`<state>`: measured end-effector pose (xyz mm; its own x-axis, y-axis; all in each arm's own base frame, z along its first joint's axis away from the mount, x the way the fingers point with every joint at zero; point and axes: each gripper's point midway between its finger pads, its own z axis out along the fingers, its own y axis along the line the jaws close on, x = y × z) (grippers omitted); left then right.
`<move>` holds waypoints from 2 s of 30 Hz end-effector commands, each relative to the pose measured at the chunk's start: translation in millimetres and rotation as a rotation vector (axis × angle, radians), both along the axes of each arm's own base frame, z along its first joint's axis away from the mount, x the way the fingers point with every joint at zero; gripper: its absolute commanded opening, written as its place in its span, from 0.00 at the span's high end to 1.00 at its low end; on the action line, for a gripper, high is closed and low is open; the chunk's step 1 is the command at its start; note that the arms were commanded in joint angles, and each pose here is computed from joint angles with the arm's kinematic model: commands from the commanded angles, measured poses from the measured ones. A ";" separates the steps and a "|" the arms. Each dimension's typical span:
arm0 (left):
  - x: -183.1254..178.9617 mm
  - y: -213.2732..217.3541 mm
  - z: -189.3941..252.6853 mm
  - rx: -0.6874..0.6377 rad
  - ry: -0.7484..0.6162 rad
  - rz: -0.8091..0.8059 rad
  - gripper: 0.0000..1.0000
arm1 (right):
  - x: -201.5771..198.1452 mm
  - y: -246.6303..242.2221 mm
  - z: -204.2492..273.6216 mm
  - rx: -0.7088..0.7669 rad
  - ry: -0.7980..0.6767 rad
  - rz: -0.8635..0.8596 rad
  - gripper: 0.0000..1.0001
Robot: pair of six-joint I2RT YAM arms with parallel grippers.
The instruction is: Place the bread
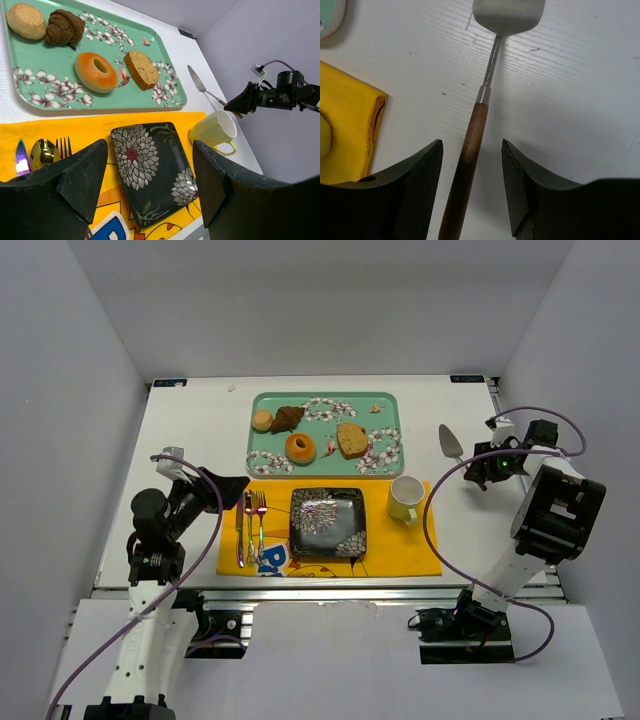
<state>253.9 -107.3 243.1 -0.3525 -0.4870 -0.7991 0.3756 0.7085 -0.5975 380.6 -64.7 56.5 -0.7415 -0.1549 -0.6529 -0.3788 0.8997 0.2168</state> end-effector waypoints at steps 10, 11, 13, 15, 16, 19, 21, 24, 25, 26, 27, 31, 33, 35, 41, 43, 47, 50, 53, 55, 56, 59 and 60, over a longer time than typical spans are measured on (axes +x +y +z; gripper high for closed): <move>-4.3 -0.9 2.0 -0.001 -0.002 -0.002 0.22 | 12.3 7.9 6.3 -0.089 -0.120 -0.024 0.48; -5.0 -1.0 1.7 -0.001 -0.001 -0.002 0.22 | 12.3 8.6 5.3 -0.104 -0.120 -0.026 0.48; -5.8 -1.0 2.5 -0.001 -0.002 -0.002 0.22 | 12.1 8.8 2.3 -0.108 -0.121 -0.041 0.49; -6.6 -0.3 2.3 0.000 -0.002 0.002 0.22 | 12.3 8.8 0.0 -0.132 -0.123 -0.056 0.50; -7.3 -0.6 3.3 0.000 -0.005 0.001 0.22 | 12.2 9.0 -1.2 -0.135 -0.124 -0.062 0.50; -8.0 -0.2 2.3 0.000 -0.004 0.004 0.22 | 11.6 9.8 -3.1 -0.155 -0.147 -0.081 0.51; -8.1 -0.2 2.7 0.000 -0.004 0.004 0.22 | 10.9 9.5 -5.0 -0.170 -0.157 -0.091 0.51; -8.5 -0.5 3.1 -0.002 -0.004 0.002 0.22 | 9.9 8.3 -9.6 -0.172 -0.152 -0.120 0.52; -8.3 -0.5 2.8 -0.002 -0.003 0.002 0.22 | 8.6 8.8 -12.8 -0.173 -0.147 -0.125 0.53; -8.2 -0.5 2.8 -0.002 -0.003 0.002 0.22 | 7.7 8.8 -13.8 -0.170 -0.143 -0.133 0.53; -8.3 -0.5 3.4 -0.002 -0.004 0.002 0.22 | 6.9 9.0 -15.6 -0.171 -0.135 -0.141 0.53; -8.0 -0.7 3.5 -0.002 -0.003 0.001 0.22 | 11.5 6.7 -13.4 -0.179 -0.154 -0.159 0.56; -7.6 -0.3 4.4 -0.002 -0.007 0.002 0.22 | 11.8 7.0 -13.9 -0.178 -0.153 -0.164 0.56; -7.8 -0.5 4.2 -0.007 -0.006 0.003 0.22 | 12.1 6.7 -13.8 -0.178 -0.154 -0.166 0.57; -7.6 -0.9 5.9 -0.008 -0.010 0.001 0.22 | 12.5 7.6 -15.9 -0.175 -0.154 -0.172 0.59; -7.3 -0.6 6.3 -0.009 -0.009 0.003 0.22 | 12.5 7.4 -16.6 -0.175 -0.153 -0.174 0.60; -7.3 -0.6 7.3 -0.009 -0.013 0.003 0.22 | 13.5 7.7 -15.4 -0.176 -0.155 -0.171 0.63; -7.4 -1.0 7.3 -0.011 -0.014 0.001 0.22 | 13.5 7.4 -14.8 -0.178 -0.155 -0.171 0.65; -7.4 -1.3 9.0 -0.013 -0.019 0.000 0.22 | 13.7 7.1 -13.7 -0.180 -0.158 -0.172 0.66; -7.2 -0.9 8.3 -0.013 -0.017 0.002 0.22 | 13.4 7.1 -13.1 -0.181 -0.160 -0.171 0.67; -7.3 -1.3 9.3 -0.013 -0.020 0.000 0.22 | 12.9 7.2 -13.6 -0.181 -0.158 -0.171 0.67; -7.6 -1.5 9.0 -0.013 -0.019 -0.002 0.22 | 12.8 6.7 -13.5 -0.185 -0.160 -0.172 0.71; -7.4 -1.1 8.3 -0.013 -0.017 0.000 0.22 | 12.4 6.8 -13.5 -0.185 -0.160 -0.172 0.72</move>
<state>246.6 -107.8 244.2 -0.3565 -0.4952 -0.7922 0.3713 0.7030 -0.6066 387.6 -58.1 31.2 -0.6923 -0.1539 -0.7050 -0.2344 0.9720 0.0180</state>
